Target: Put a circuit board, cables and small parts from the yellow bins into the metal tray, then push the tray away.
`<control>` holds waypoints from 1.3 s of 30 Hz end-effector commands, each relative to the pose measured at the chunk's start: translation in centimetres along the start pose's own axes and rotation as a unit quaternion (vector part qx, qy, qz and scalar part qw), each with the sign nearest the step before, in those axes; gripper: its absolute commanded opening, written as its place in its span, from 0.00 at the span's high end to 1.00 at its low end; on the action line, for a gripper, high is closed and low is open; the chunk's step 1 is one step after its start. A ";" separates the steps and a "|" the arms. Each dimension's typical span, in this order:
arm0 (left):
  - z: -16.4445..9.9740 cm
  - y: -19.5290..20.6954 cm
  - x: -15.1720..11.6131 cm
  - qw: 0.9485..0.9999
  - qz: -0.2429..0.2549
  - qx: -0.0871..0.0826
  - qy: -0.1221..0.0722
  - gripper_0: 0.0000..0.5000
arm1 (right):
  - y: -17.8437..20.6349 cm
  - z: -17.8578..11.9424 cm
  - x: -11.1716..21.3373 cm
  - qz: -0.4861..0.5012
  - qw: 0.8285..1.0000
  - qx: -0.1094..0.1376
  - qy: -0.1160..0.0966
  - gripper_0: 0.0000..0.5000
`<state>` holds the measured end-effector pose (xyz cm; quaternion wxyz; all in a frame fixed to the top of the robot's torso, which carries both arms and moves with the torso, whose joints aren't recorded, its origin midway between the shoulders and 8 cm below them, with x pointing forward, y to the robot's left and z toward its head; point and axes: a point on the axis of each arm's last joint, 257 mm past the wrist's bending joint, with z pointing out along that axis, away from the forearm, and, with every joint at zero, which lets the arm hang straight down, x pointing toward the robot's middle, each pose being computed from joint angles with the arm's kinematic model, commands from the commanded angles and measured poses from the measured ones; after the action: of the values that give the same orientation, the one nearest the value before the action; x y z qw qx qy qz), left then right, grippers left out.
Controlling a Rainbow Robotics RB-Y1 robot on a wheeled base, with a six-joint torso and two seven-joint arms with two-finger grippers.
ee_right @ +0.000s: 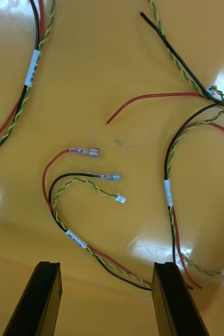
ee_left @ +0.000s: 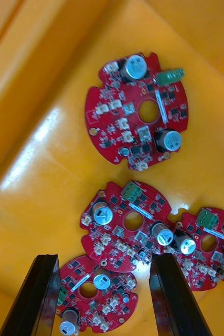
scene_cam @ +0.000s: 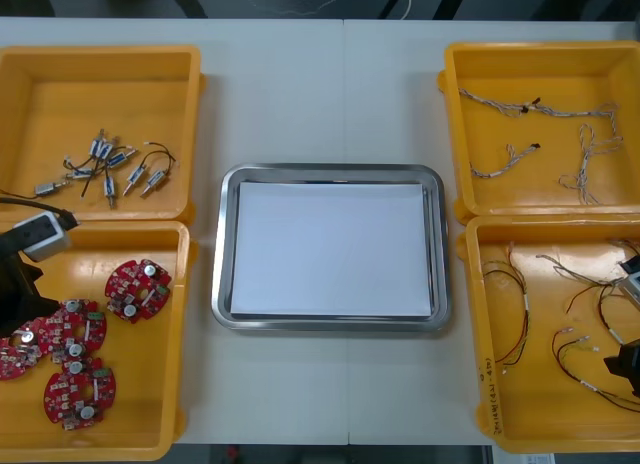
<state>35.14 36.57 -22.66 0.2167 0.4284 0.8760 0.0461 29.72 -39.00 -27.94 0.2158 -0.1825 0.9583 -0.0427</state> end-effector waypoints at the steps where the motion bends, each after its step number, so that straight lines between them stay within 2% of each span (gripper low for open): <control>1: 0.1 0.3 0.0 0.997 0.079 -0.009 0.021 0.00 | 0.6 1.4 1.6 -0.011 1.000 -0.020 0.007 0.00; 8: 1.0 -0.1 -0.7 0.991 0.126 -0.008 0.034 0.00 | 1.3 1.9 2.1 -0.024 0.999 -0.036 0.013 0.00; 15: 2.1 0.1 -1.5 0.986 0.160 -0.017 0.035 0.00 | 2.6 2.6 1.3 -0.046 0.998 -0.045 -0.001 0.00; 27: 4.7 0.0 -2.2 0.984 0.175 -0.011 0.018 0.00 | 2.4 3.5 2.3 -0.066 0.997 -0.043 0.010 0.00; 36: 5.1 0.0 -1.4 0.981 0.194 -0.011 0.027 0.00 | 2.5 5.3 1.8 -0.073 0.997 -0.038 -0.003 0.00; 39: 5.2 -0.1 -1.0 0.980 0.199 -0.010 0.029 0.00 | 2.8 5.4 2.0 -0.074 0.996 -0.040 -0.001 0.00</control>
<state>37.09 33.32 -28.21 0.1929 0.5231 0.8275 0.0661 30.41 -37.14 -33.37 0.2181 -0.2352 0.9471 -0.0127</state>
